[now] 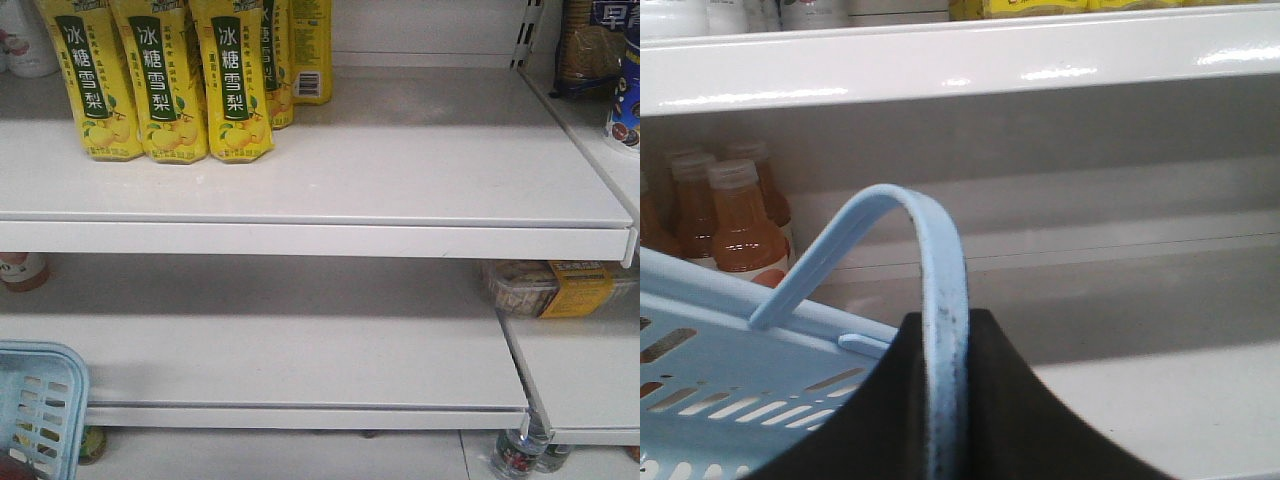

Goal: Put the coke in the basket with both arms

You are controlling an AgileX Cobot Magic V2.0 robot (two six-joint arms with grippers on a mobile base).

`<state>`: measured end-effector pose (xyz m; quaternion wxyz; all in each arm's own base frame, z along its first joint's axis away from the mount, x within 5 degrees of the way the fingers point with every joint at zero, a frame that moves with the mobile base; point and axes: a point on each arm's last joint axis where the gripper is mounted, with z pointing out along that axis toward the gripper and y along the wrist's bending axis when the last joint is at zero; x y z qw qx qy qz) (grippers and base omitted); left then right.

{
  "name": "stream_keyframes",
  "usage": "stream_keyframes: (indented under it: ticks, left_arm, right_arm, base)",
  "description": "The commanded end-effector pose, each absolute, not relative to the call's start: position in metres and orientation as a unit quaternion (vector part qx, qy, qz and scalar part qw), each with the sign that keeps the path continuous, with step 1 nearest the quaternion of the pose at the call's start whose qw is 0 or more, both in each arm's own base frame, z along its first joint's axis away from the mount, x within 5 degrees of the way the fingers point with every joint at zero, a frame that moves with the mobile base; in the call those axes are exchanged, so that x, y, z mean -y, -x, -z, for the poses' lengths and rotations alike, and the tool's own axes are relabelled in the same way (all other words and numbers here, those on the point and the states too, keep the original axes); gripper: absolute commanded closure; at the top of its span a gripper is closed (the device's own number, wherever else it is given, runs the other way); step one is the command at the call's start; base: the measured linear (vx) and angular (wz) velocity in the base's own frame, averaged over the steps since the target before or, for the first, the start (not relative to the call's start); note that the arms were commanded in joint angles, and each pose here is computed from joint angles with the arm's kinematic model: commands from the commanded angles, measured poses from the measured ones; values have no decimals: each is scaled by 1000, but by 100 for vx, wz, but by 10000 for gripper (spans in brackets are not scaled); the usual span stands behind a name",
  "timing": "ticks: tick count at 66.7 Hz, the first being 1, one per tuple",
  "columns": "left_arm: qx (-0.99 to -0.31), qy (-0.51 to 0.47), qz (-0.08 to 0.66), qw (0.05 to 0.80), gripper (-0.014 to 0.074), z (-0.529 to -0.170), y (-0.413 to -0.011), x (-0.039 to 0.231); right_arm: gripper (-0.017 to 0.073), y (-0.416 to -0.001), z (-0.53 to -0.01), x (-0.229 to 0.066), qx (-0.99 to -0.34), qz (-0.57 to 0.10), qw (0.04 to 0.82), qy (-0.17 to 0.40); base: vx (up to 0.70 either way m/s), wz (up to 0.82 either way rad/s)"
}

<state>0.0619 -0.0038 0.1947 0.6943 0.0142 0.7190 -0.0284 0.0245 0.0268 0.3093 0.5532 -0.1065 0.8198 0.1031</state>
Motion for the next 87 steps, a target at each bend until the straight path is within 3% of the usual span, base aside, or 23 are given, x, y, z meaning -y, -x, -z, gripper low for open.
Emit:
stream_keyframes:
  ticks: [1,66,87]
  left_arm:
    - [-667,-25,17,745,600,-207,-62,4]
    - [-667,-25,17,745,600,-207,-62,4]
    - [-667,-25,17,745,600,-207,-62,4]
  right_arm:
    - [564,-27,-321,-26,-800,-105,583,97]
    - [564,-31,-319,-24,-796,-89,592,92]
    - [564,-53,-250,-8,-766,-40,640,44]
  base:
    - [0,0]
    - [0,0]
    - [0,0]
